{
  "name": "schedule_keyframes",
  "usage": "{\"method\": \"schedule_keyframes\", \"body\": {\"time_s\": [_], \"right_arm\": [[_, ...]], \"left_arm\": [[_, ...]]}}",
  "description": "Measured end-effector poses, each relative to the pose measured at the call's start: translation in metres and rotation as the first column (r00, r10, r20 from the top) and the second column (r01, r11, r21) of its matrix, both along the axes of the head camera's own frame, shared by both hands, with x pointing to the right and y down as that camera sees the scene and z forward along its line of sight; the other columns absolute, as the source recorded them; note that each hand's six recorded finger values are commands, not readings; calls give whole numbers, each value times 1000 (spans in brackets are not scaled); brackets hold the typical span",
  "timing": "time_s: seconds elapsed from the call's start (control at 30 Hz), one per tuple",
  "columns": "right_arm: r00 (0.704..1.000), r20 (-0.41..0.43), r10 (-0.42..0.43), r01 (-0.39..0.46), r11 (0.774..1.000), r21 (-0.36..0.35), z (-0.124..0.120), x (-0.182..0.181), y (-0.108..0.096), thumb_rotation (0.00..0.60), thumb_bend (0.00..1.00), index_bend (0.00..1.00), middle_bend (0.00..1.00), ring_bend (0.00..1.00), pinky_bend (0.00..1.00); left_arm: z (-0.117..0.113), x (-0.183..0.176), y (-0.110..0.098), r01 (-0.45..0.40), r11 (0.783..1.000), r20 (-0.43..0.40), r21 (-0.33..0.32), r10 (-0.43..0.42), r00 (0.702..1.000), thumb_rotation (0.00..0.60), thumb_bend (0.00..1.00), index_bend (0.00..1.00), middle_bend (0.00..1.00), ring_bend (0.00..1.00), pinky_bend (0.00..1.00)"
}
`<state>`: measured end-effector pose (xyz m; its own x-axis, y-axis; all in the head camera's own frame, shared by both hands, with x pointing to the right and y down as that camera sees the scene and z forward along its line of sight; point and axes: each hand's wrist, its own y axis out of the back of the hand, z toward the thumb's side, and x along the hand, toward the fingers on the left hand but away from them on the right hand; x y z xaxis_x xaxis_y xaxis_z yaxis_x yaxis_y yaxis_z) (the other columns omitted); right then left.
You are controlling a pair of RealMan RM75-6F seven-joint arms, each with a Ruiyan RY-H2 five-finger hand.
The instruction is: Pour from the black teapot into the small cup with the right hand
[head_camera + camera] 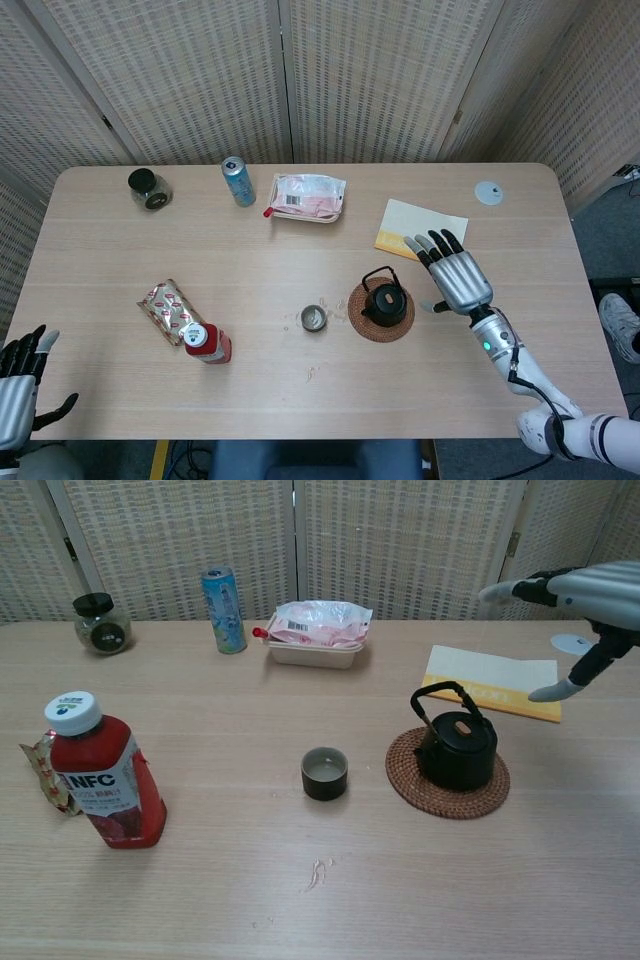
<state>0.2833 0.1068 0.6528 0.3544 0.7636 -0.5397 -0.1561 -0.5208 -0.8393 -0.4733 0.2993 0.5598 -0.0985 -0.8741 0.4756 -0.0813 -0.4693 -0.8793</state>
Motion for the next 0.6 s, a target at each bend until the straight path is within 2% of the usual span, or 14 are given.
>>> {"method": "schedule_keyframes", "body": {"time_s": [0.27,0.6], "right_arm": [[991,-27,134,-131,988,79,-42,67,31,548,0,46,162,33,66],[959,6,283,-281,950,138,-86,125,81,557,0,75,197,53,66]], "left_arm": [[1,4,-8,-14,1000,-11,7,14,1000,600,210,55,0,0,0],[-1,11,-13,-23,1000,-32,19,23,999,600,210,55,0,0,0]]}}
